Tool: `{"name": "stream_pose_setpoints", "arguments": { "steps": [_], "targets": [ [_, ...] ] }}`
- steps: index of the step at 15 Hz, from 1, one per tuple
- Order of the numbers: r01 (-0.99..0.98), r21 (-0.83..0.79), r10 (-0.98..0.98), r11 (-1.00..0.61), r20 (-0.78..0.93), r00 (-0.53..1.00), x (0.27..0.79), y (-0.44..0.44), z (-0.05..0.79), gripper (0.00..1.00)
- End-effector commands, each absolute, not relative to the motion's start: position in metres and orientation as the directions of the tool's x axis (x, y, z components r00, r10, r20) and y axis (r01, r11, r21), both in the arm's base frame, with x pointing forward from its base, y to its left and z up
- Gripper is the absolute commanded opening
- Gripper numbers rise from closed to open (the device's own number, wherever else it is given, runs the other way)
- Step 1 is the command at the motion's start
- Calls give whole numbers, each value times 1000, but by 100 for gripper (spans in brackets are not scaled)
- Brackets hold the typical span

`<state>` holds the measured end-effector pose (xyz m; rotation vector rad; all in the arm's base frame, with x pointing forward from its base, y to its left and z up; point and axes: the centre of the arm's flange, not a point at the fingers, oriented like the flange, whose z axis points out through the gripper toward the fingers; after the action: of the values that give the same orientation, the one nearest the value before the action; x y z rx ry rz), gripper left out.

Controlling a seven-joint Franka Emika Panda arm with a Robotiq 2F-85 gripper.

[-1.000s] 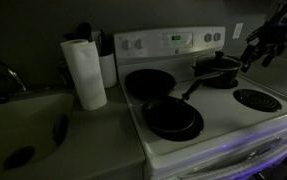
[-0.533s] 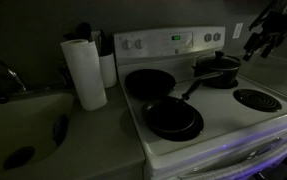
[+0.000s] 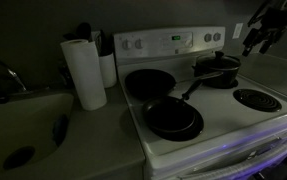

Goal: Pick up the lid from the black pot and put it on the stove.

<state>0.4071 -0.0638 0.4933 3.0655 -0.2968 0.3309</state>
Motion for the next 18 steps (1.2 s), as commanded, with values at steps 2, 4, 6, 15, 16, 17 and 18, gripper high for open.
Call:
{"name": "stream_pose_setpoints", "arguments": {
  "steps": [2,4,6,15,16,17,18],
  "targets": [
    [-165,30,-155,-986,214,965,450,-96,507,100],
    [-142,39,-131,-989,196,972,465,-104,506,100],
    [-113,51,-102,-992,171,980,481,-112,500,100],
    [-97,89,-85,-991,134,987,512,-94,477,100],
    [-96,93,-83,-991,137,987,512,-90,476,100],
    [-101,101,-86,-990,142,986,514,-87,475,100],
    [-106,108,-89,-988,145,985,515,-84,475,100]
  ]
}}
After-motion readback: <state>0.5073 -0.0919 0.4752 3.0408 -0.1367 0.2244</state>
